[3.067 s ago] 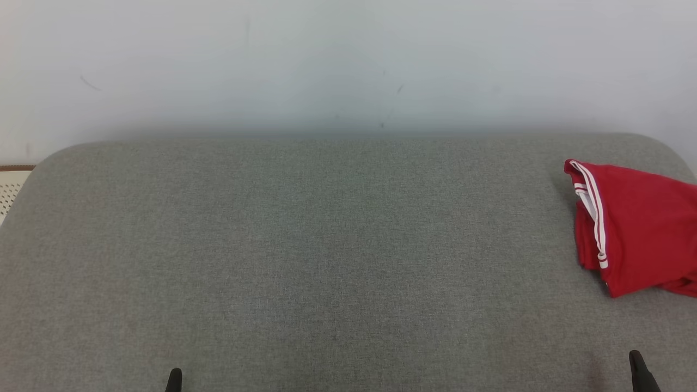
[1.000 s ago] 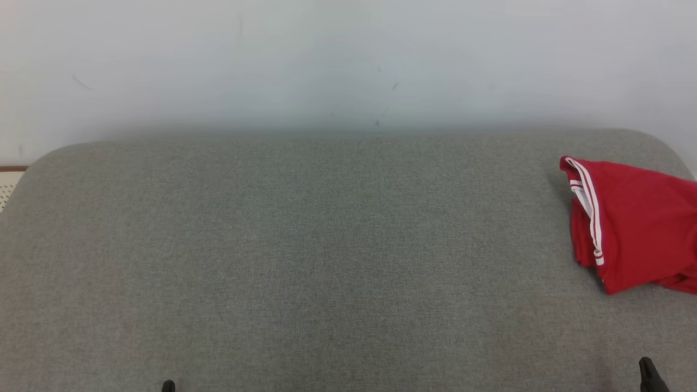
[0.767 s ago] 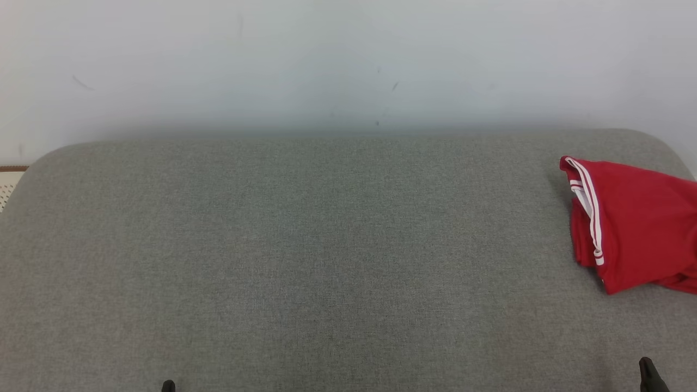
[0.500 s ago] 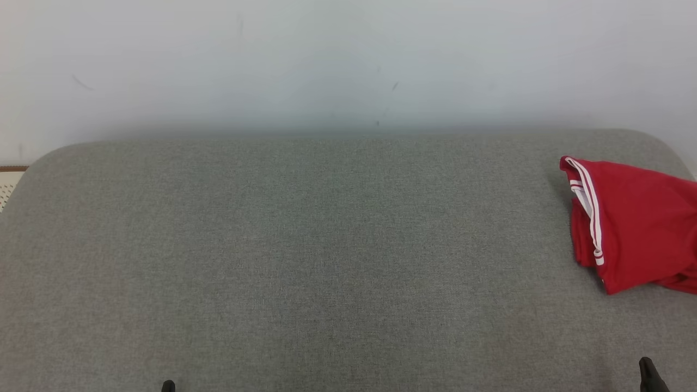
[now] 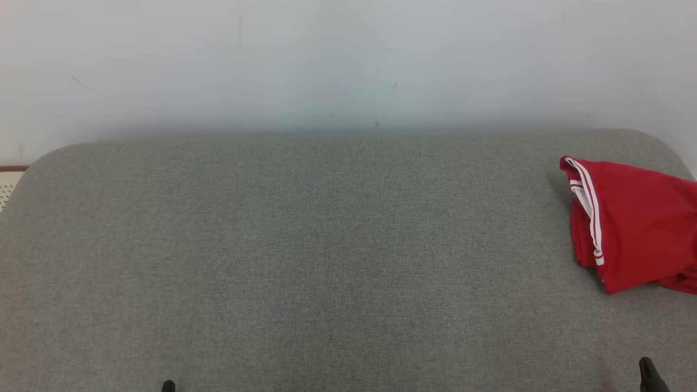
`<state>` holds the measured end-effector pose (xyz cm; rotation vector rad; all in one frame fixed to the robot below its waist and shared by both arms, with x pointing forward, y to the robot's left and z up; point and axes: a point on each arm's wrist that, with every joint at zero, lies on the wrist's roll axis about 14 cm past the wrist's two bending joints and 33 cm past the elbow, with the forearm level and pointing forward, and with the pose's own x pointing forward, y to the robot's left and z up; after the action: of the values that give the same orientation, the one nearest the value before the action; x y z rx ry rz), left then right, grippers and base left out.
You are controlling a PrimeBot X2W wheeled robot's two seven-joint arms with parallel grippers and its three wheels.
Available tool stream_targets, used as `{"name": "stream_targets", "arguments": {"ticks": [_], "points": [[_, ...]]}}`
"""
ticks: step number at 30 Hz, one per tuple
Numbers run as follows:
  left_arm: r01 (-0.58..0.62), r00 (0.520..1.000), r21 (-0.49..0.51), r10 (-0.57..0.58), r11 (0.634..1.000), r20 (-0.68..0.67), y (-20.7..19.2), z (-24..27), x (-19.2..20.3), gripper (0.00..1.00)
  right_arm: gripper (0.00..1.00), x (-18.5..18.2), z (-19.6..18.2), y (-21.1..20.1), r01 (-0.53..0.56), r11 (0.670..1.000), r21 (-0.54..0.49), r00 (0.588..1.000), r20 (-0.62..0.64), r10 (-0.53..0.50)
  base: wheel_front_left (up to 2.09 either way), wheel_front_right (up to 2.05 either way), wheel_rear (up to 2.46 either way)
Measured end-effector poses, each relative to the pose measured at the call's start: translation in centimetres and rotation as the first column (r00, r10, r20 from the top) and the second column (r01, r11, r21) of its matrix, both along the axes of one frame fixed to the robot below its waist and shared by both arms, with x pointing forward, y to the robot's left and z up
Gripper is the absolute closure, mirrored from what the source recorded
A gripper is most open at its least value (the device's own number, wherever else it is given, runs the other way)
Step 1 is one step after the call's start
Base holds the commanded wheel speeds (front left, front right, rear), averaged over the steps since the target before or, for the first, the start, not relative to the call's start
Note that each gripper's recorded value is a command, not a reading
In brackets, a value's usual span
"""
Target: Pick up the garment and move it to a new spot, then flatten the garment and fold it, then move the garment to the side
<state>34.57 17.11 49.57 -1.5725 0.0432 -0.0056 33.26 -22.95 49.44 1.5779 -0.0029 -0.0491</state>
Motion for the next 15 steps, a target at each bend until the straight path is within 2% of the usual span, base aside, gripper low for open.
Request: {"name": "stream_targets", "arguments": {"ticks": [15], "points": [[0.0,1.0,0.0,0.0,1.0,0.0,0.0,0.0,0.0,1.0,1.0,0.0,0.0,0.01,0.0,1.0,0.0,1.0,0.0,0.0,0.0,0.0,0.0]]}}
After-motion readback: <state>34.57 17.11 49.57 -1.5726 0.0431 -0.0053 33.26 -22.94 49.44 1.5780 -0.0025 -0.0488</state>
